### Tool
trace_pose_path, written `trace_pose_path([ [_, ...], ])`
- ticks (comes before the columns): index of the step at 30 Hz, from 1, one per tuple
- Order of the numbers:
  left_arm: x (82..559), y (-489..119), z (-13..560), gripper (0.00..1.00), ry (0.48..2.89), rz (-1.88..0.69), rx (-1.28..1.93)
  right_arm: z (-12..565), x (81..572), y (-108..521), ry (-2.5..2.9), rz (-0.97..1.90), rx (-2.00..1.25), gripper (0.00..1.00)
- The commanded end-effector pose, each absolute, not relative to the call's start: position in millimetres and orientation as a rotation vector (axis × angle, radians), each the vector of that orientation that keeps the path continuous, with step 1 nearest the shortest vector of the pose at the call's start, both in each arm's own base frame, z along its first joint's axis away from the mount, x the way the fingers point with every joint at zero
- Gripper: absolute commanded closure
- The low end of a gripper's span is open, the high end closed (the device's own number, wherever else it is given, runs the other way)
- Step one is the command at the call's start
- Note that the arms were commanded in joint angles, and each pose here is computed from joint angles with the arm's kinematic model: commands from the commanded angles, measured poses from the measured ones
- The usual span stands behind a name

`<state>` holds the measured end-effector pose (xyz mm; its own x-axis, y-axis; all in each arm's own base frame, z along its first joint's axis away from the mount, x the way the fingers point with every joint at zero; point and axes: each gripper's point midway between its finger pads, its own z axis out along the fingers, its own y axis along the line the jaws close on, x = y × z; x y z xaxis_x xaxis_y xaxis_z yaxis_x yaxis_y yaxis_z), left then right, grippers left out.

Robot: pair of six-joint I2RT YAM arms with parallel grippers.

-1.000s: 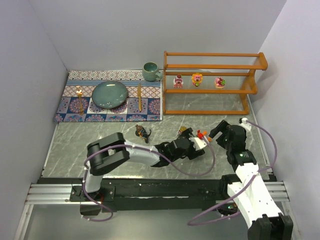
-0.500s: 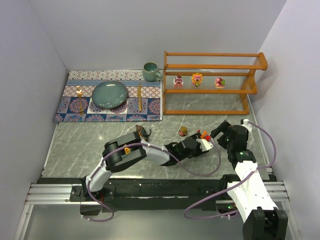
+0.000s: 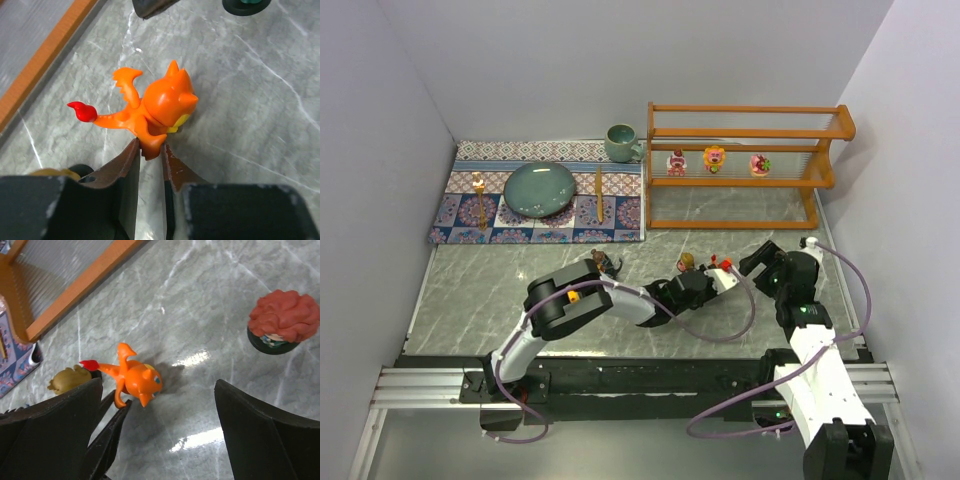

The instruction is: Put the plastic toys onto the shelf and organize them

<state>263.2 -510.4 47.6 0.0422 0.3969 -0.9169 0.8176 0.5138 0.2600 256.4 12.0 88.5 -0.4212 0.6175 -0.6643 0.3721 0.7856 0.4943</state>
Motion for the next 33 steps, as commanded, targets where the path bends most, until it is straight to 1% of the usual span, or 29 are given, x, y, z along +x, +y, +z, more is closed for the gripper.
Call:
trace_pose_path([
  [1, 257, -517, 104, 0.99, 1.505, -0.593, 0.944, 97, 260, 18, 2.026, 0.385, 0.666, 0.00],
  [5, 256, -512, 122, 0.99, 1.516, -0.682, 0.871, 99, 258, 26, 2.024, 0.432, 0.617, 0.02],
  [6, 254, -508, 121, 0.99, 1.552, -0.729, 0.827, 98, 257, 28, 2.027, 0.441, 0.604, 0.02],
  [10, 254, -496, 149, 0.99, 1.575, -0.864, 0.710, 109, 257, 44, 2.002, 0.528, 0.485, 0.08],
  [11, 257, -493, 152, 0.99, 1.580, -0.883, 0.687, 112, 256, 50, 1.994, 0.564, 0.446, 0.09],
  [17, 252, -479, 149, 0.99, 1.634, -0.992, 0.598, 118, 252, 68, 1.954, 0.677, 0.372, 0.08],
  [22, 248, -473, 156, 0.99, 1.647, -1.086, 0.522, 125, 244, 94, 1.923, 0.876, 0.317, 0.08],
  [28, 245, -468, 164, 0.99, 1.646, -1.166, 0.469, 131, 244, 100, 1.876, 0.926, 0.272, 0.08],
  [33, 243, -465, 174, 0.99, 1.630, -1.226, 0.438, 129, 244, 104, 1.889, 0.942, 0.240, 0.15],
])
